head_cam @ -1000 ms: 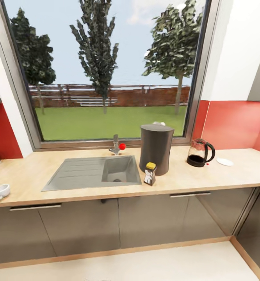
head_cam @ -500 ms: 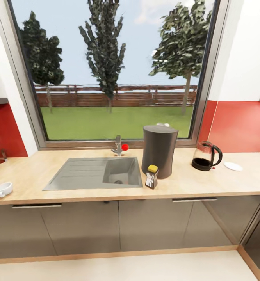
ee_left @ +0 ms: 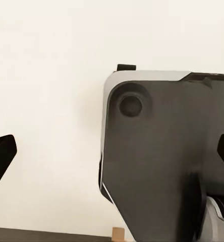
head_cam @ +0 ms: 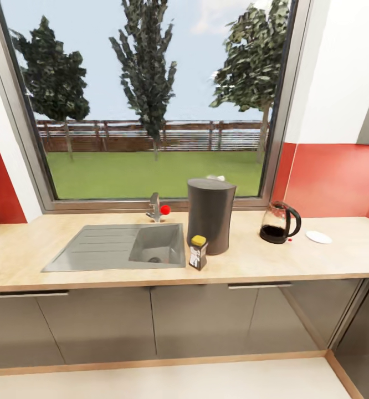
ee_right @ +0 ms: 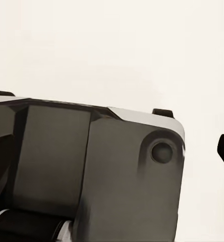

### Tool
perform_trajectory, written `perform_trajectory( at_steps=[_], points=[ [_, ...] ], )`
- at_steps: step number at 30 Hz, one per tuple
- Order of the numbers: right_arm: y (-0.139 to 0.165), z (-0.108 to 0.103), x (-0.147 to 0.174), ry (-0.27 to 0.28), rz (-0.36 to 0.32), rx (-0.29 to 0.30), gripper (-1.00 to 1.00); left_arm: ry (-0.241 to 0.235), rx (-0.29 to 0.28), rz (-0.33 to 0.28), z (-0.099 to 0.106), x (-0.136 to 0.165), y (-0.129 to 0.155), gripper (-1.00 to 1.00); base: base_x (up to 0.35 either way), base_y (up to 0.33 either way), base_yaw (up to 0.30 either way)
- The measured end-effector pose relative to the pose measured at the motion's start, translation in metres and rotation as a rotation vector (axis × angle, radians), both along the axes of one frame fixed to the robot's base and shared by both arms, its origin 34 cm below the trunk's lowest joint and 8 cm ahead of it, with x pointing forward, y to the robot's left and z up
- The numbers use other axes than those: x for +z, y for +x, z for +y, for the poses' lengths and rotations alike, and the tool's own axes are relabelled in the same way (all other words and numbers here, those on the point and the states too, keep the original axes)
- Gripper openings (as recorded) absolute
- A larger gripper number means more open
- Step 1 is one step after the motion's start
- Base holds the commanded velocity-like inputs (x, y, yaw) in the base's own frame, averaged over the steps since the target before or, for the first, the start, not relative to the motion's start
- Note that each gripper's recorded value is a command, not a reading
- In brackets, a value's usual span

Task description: Set up a coffee station on the kitchen countertop: keep the coffee maker on the countertop, move the bottle of coffee from the kitchen shelf to the counter next to the coffee maker, place a paper coffee filter on top of the coffee maker, put the saucer next to the coffee maker with the coffee cup on the saucer, and place the electric kettle next to the coffee maker.

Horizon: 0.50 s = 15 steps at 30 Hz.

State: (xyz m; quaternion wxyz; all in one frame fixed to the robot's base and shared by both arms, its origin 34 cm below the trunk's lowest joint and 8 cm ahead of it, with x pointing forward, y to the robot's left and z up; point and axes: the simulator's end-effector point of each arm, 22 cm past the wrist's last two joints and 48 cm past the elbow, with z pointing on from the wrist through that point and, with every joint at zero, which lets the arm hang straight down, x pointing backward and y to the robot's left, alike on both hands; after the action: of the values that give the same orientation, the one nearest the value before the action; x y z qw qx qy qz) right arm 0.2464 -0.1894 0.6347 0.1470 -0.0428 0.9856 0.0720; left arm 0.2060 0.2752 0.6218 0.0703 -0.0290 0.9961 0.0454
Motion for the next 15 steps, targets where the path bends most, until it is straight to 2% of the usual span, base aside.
perform_trajectory(
  at_steps=[15],
  points=[
    [-0.0001,-0.0004,-0.0001,-0.001,0.0,0.001,1.0,-0.003,0.001,-0.002,-0.0023,0.0,0.0007,1.0,0.037,-0.268,0.0]
  ],
)
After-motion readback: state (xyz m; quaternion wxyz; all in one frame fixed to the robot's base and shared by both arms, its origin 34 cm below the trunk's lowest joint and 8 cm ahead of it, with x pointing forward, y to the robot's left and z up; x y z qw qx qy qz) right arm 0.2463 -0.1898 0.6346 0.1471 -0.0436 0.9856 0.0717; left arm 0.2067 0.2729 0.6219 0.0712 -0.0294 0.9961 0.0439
